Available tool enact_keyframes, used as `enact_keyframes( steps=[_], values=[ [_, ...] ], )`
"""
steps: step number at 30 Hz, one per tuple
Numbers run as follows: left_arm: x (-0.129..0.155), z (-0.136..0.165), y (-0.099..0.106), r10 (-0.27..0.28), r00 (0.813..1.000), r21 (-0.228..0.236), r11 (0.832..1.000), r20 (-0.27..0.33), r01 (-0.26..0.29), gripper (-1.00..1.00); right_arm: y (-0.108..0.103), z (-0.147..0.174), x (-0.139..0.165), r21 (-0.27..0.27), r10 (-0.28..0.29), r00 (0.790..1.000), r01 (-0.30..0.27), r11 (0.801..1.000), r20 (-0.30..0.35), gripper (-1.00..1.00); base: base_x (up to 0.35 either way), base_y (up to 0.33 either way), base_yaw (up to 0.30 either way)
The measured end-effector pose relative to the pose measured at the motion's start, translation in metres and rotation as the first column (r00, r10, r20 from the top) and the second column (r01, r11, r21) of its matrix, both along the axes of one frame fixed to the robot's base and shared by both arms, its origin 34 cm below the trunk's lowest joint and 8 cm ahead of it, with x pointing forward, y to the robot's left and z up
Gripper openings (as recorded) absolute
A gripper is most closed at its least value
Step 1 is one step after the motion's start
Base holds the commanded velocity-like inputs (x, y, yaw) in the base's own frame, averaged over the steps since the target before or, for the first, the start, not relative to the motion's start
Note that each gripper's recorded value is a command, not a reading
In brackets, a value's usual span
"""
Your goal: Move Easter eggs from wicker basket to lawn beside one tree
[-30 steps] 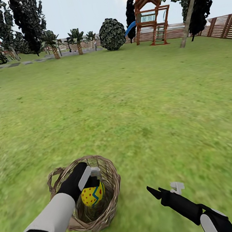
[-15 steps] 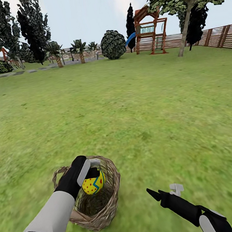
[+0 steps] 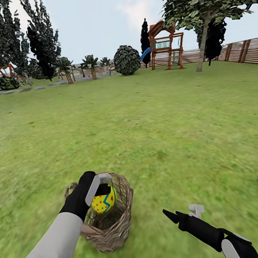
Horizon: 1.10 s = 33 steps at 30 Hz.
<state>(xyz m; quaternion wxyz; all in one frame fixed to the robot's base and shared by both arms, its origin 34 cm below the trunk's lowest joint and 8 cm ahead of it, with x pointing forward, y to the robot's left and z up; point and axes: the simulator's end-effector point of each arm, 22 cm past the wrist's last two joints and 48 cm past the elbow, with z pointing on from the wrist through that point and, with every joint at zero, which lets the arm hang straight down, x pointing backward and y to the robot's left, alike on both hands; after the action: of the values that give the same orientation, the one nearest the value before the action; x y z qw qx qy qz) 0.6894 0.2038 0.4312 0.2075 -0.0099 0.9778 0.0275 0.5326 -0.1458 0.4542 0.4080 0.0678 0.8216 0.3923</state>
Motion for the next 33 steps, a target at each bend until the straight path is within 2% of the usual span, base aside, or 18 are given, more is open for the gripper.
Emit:
enact_keyframes(
  steps=[3,9,10,15,20,23,25,28,33],
  values=[
    [0.008,0.022,-0.002,-0.002,0.998,-0.006,1.000,0.055,0.003,-1.00,0.000,0.006,0.000,-0.001,0.000,1.000,0.000,1.000,0.013,1.00,-0.044,0.000,0.000],
    [0.012,0.045,-0.003,-0.004,0.995,-0.009,1.000,0.099,0.005,-1.00,0.000,0.017,0.001,-0.002,0.000,0.999,0.000,1.000,0.037,1.00,-0.007,0.000,0.000],
    [0.016,0.055,-0.005,-0.005,0.992,-0.013,1.000,0.123,0.006,-1.00,0.000,0.019,0.001,-0.002,0.000,0.999,0.000,1.000,0.041,1.00,0.000,0.000,0.000],
    [0.031,0.111,-0.009,-0.007,0.966,-0.024,1.000,0.257,0.014,-1.00,-0.001,0.030,0.002,0.000,-0.001,0.998,0.001,1.000,0.063,1.00,0.000,0.000,0.000],
    [0.032,0.138,-0.010,-0.006,0.949,-0.028,0.999,0.314,0.016,-1.00,-0.001,0.039,0.002,0.001,-0.002,0.996,0.002,1.000,0.084,1.00,0.000,0.000,0.000],
    [0.029,0.156,-0.012,-0.006,0.934,-0.034,0.999,0.358,0.020,-1.00,-0.001,0.046,0.002,0.003,-0.003,0.995,0.002,1.000,0.098,1.00,0.000,0.000,0.000],
    [0.024,0.172,-0.014,-0.006,0.915,-0.042,0.999,0.403,0.025,-1.00,-0.001,0.050,0.002,0.003,-0.003,0.994,0.003,1.000,0.106,1.00,0.000,0.000,-0.003],
    [0.022,0.186,-0.015,-0.006,0.900,-0.047,0.998,0.436,0.029,-1.00,-0.001,0.053,0.002,0.004,-0.002,0.994,0.002,1.000,0.111,1.00,0.005,0.000,-0.127],
    [0.019,0.189,-0.016,-0.007,0.896,-0.040,0.999,0.445,0.028,-1.00,0.000,0.055,0.001,0.005,-0.001,0.993,0.001,1.000,0.116,1.00,0.108,0.000,-0.207]
  ],
)
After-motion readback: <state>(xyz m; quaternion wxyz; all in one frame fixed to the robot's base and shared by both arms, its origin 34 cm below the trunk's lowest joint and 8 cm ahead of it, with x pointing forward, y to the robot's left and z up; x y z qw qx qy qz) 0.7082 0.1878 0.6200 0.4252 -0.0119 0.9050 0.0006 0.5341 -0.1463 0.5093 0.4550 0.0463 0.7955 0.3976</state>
